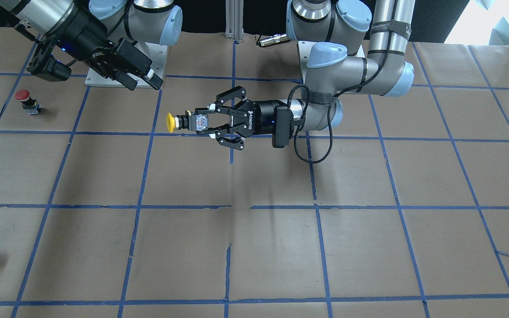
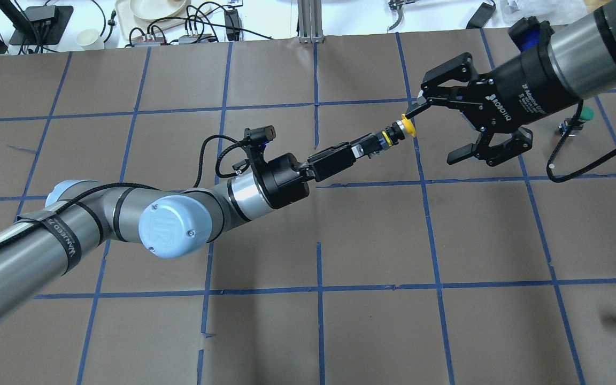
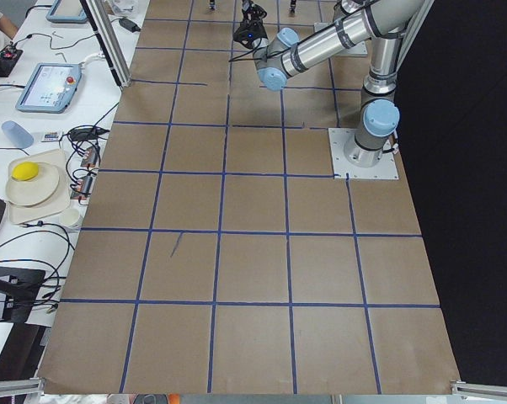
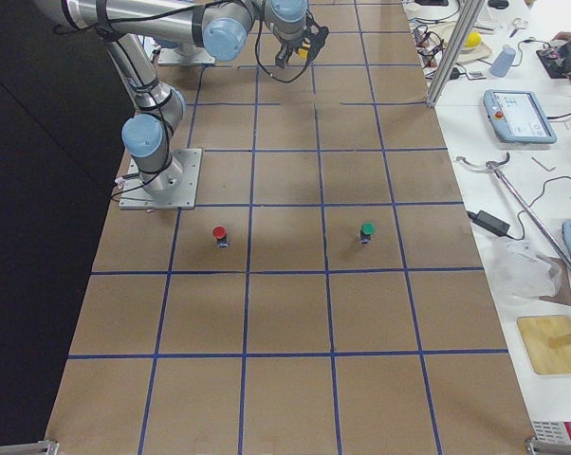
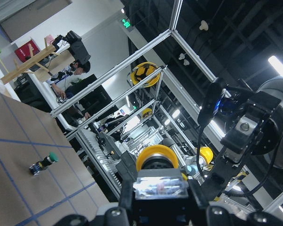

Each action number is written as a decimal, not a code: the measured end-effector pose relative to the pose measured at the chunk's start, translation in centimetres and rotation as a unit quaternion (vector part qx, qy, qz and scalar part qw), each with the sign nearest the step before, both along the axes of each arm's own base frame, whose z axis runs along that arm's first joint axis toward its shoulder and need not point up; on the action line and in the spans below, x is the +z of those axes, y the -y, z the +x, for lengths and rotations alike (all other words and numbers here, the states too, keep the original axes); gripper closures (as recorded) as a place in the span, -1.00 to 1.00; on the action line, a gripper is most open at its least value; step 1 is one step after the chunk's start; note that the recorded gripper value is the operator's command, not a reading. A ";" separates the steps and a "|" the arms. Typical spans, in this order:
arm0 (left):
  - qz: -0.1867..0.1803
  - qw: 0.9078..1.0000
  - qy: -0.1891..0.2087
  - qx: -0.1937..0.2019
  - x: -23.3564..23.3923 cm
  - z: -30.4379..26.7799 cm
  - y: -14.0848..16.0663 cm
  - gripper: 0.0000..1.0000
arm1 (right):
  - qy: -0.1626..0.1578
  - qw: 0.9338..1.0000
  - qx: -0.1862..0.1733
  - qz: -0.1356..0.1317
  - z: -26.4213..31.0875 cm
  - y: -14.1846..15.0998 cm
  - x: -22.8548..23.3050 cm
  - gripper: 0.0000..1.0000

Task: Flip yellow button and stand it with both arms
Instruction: 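Carry the button toward the right gripper while the right gripper moves to meet it, then grasp the button with the right gripper while the left gripper opens and releases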

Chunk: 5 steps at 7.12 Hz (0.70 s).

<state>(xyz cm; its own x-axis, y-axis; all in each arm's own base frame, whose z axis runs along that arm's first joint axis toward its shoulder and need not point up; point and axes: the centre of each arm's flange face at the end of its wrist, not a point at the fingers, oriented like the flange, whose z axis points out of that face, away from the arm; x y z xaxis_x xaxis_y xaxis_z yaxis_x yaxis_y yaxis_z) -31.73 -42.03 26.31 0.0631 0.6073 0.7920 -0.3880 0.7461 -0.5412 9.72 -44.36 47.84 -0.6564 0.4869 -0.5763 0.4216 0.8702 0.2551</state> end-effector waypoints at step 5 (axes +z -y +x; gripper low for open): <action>-0.010 1.000 -0.019 0.007 0.7 -1.4 -0.7 0.85 | 0.015 1.000 -0.017 -0.001 -1.2 0.4 0.1 -0.99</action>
<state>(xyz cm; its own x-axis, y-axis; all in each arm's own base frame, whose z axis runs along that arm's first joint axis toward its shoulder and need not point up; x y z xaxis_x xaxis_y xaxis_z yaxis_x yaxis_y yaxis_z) -33.17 -41.33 27.01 0.0838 0.6247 0.7763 -0.4185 0.7291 -0.5415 8.48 -44.76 47.92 -0.6216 0.5078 -0.5964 0.4438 0.8557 0.2661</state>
